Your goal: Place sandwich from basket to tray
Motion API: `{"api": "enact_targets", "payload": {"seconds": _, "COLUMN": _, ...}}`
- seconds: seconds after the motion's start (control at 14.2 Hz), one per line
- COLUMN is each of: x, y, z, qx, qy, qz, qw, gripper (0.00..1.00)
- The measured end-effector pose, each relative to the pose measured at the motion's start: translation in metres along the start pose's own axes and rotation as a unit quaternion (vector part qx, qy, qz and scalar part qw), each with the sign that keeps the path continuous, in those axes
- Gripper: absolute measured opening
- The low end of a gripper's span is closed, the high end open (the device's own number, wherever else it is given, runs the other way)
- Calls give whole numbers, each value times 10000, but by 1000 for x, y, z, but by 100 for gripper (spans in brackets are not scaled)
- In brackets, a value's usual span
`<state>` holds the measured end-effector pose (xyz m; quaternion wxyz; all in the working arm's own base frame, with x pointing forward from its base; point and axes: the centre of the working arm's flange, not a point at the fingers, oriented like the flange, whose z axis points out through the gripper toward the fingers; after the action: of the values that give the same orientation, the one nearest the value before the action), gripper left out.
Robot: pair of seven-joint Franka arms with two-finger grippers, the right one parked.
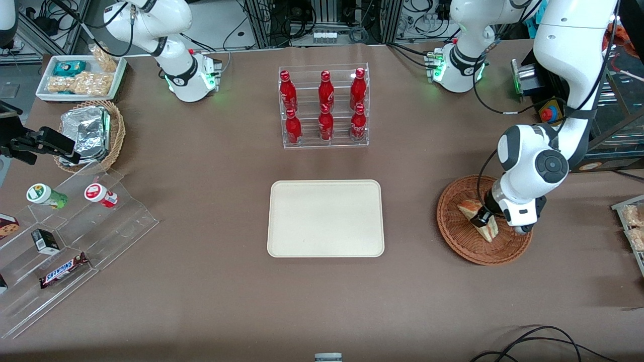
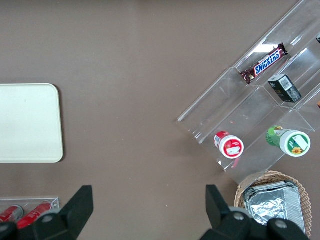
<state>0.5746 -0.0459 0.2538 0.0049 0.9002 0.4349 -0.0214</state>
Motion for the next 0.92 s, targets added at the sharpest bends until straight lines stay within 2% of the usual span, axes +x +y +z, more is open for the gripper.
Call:
{"api": "enact_targets", "payload": {"seconds": 0.14, "x": 1, "y": 5, "z": -37, "qx": 496, "qy": -308, "qz": 164, "qw": 9982, "gripper": 37}}
{"api": "enact_targets", "payload": {"seconds": 0.21, "x": 3, "y": 10, "z": -69, "qx": 721, "qy": -449, "qz": 231, "qw": 9961, "gripper": 32}}
{"api": "enact_targets", "payload": {"seconds": 0.28, "x": 2, "y": 18, "z": -103, "qx": 906, "qy": -564, "qz": 304, "qw": 9938, "gripper": 26}}
{"api": "enact_targets", "payload": {"seconds": 0.35, "x": -4, "y": 28, "z": -132, "qx": 1000, "qy": -612, "qz": 401, "qw": 9923, "gripper": 20}}
{"api": "enact_targets", "payload": {"seconds": 0.49, "x": -34, "y": 55, "z": -153, "qx": 1004, "qy": -575, "qz": 725, "qw": 9906, "gripper": 17}}
{"api": "enact_targets", "payload": {"seconds": 0.64, "x": -85, "y": 94, "z": -129, "qx": 946, "qy": -508, "qz": 1236, "qw": 9865, "gripper": 17}}
{"api": "enact_targets", "payload": {"seconds": 0.78, "x": -141, "y": 141, "z": -92, "qx": 665, "qy": -368, "qz": 1855, "qw": 9797, "gripper": 15}}
{"api": "enact_targets", "payload": {"seconds": 0.92, "x": -193, "y": 187, "z": -65, "qx": 431, "qy": -311, "qz": 2514, "qw": 9664, "gripper": 14}}
